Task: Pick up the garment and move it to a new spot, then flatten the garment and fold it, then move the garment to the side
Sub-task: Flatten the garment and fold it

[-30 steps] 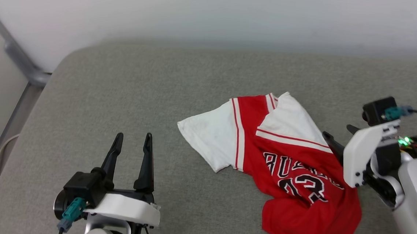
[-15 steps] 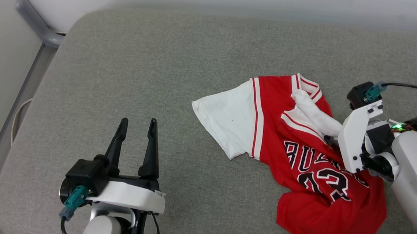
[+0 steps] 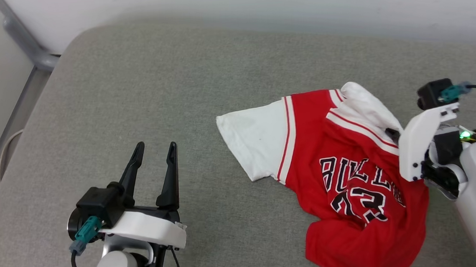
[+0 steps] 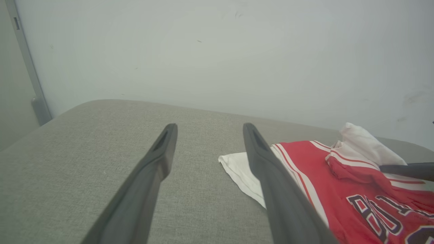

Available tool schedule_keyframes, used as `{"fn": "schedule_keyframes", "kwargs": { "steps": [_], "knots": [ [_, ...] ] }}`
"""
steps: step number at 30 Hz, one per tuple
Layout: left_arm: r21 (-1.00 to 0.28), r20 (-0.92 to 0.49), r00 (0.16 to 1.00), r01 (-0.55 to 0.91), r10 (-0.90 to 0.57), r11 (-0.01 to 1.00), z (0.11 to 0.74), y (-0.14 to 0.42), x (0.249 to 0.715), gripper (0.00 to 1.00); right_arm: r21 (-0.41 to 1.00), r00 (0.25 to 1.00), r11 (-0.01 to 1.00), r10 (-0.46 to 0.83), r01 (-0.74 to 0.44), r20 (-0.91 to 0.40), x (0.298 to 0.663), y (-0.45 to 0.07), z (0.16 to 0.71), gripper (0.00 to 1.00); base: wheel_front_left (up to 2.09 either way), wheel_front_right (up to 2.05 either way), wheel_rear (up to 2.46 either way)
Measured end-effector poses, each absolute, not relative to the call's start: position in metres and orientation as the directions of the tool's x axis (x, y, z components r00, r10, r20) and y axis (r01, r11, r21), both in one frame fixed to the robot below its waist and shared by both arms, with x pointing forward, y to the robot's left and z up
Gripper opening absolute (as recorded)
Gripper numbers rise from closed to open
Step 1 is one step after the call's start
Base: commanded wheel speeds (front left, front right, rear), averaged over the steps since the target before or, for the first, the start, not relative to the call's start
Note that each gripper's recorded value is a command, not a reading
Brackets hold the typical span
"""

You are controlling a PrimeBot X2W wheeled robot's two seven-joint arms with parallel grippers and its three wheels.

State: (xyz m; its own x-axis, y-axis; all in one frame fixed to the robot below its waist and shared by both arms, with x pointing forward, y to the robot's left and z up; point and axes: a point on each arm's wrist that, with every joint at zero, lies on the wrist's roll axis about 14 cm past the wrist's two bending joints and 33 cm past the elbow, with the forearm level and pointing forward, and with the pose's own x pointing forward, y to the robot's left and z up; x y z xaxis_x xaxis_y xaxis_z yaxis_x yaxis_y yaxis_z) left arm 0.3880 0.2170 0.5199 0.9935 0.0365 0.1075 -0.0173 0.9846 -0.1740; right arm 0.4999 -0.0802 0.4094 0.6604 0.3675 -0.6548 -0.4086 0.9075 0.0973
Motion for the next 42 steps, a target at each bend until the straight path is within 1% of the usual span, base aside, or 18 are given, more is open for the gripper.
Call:
{"fn": "schedule_keyframes", "kwargs": {
  "steps": [2, 4, 8, 12, 13, 14, 15, 16, 17, 20, 23, 26, 29, 32, 36, 42],
  "knots": [
    [-0.176, 0.11, 0.994, -0.007, 0.027, 0.984, 0.52, 0.213, 0.387, 1.0, 0.127, 0.698, 0.926, 0.353, -0.355, -0.623, 0.5, -0.093, 0.417, 0.0, 0.0, 0.0, 0.0],
    [-0.176, 0.11, 0.994, 0.006, 0.014, 0.984, 0.52, 0.209, 0.387, 1.0, 0.175, 0.721, 0.944, 0.327, -0.279, -0.612, 0.493, -0.111, 0.414, 0.0, 0.0, 0.0, 0.0],
    [-0.181, 0.115, 0.993, 0.034, -0.013, 0.983, 0.521, 0.199, 0.387, 1.0, 0.251, 0.726, 0.963, 0.243, -0.1, -0.643, 0.46, -0.155, 0.389, 0.0, 0.0, 0.0, 0.0],
    [-0.187, 0.108, 0.993, 0.057, -0.037, 0.981, 0.518, 0.191, 0.387, 1.0, 0.359, 0.736, 0.93, 0.19, 0.078, -0.65, 0.429, -0.179, 0.37, 0.0, 0.0, 0.0, 0.0],
    [-0.187, 0.108, 0.993, 0.061, -0.042, 0.98, 0.518, 0.189, 0.388, 1.0, 0.374, 0.735, 0.92, 0.173, 0.117, -0.656, 0.42, -0.185, 0.365, 0.05, 0.0, 0.0, 0.0],
    [-0.187, 0.106, 0.993, 0.065, -0.046, 0.98, 0.517, 0.188, 0.388, 1.0, 0.382, 0.737, 0.913, 0.159, 0.143, -0.657, 0.414, -0.189, 0.361, 0.18, 0.0, 0.0, 0.0],
    [-0.187, 0.102, 0.994, 0.067, -0.049, 0.98, 0.516, 0.187, 0.388, 1.0, 0.391, 0.739, 0.906, 0.149, 0.164, -0.657, 0.409, -0.192, 0.358, 0.42, 0.0, 0.0, 0.0],
    [-0.189, 0.098, 0.994, 0.07, -0.052, 0.979, 0.515, 0.186, 0.388, 1.0, 0.403, 0.743, 0.897, 0.143, 0.183, -0.654, 0.406, -0.193, 0.356, 0.91, 0.0, 0.0, 0.0],
    [-0.189, 0.096, 0.994, 0.072, -0.054, 0.979, 0.514, 0.185, 0.388, 1.0, 0.411, 0.746, 0.891, 0.139, 0.193, -0.651, 0.403, -0.193, 0.356, 1.0, 0.0, 0.0, 0.0],
    [-0.186, 0.089, 0.994, 0.077, -0.061, 0.979, 0.512, 0.184, 0.388, 1.0, 0.42, 0.779, 0.887, 0.122, 0.193, -0.615, 0.401, -0.193, 0.36, 1.0, 0.0, 0.0, 0.0],
    [-0.182, 0.084, 0.995, 0.076, -0.062, 0.98, 0.511, 0.184, 0.386, 1.0, 0.383, 0.834, 0.909, 0.078, 0.166, -0.547, 0.403, -0.2, 0.374, 1.0, 0.0, 0.0, 0.0],
    [-0.181, 0.081, 0.995, 0.075, -0.061, 0.981, 0.51, 0.184, 0.382, 1.0, 0.324, 0.886, 0.938, 0.042, 0.125, -0.463, 0.403, -0.204, 0.39, 1.0, 0.0, 0.0, 0.0],
    [-0.18, 0.089, 0.994, 0.075, -0.06, 0.981, 0.513, 0.184, 0.378, 1.0, 0.238, 0.938, 0.969, 0.015, 0.072, -0.346, 0.407, -0.208, 0.417, 1.0, 0.0, 0.0, 0.0],
    [-0.18, 0.086, 0.995, 0.074, -0.059, 0.981, 0.514, 0.183, 0.375, 1.0, 0.179, 0.962, 0.983, 0.01, 0.04, -0.272, 0.404, -0.205, 0.435, 1.0, 0.0, 0.0, 0.0],
    [-0.183, 0.096, 0.994, 0.077, -0.06, 0.98, 0.518, 0.181, 0.373, 1.0, 0.119, 0.963, 0.993, 0.013, 0.02, -0.268, 0.395, -0.204, 0.443, 1.0, 0.0, 0.0, 0.0],
    [-0.184, 0.09, 0.994, 0.077, -0.062, 0.98, 0.517, 0.18, 0.375, 1.0, 0.091, 0.927, 0.996, 0.032, 0.002, -0.375, 0.392, -0.201, 0.442, 1.0, 0.0, 0.0, 0.0]
  ]
}}
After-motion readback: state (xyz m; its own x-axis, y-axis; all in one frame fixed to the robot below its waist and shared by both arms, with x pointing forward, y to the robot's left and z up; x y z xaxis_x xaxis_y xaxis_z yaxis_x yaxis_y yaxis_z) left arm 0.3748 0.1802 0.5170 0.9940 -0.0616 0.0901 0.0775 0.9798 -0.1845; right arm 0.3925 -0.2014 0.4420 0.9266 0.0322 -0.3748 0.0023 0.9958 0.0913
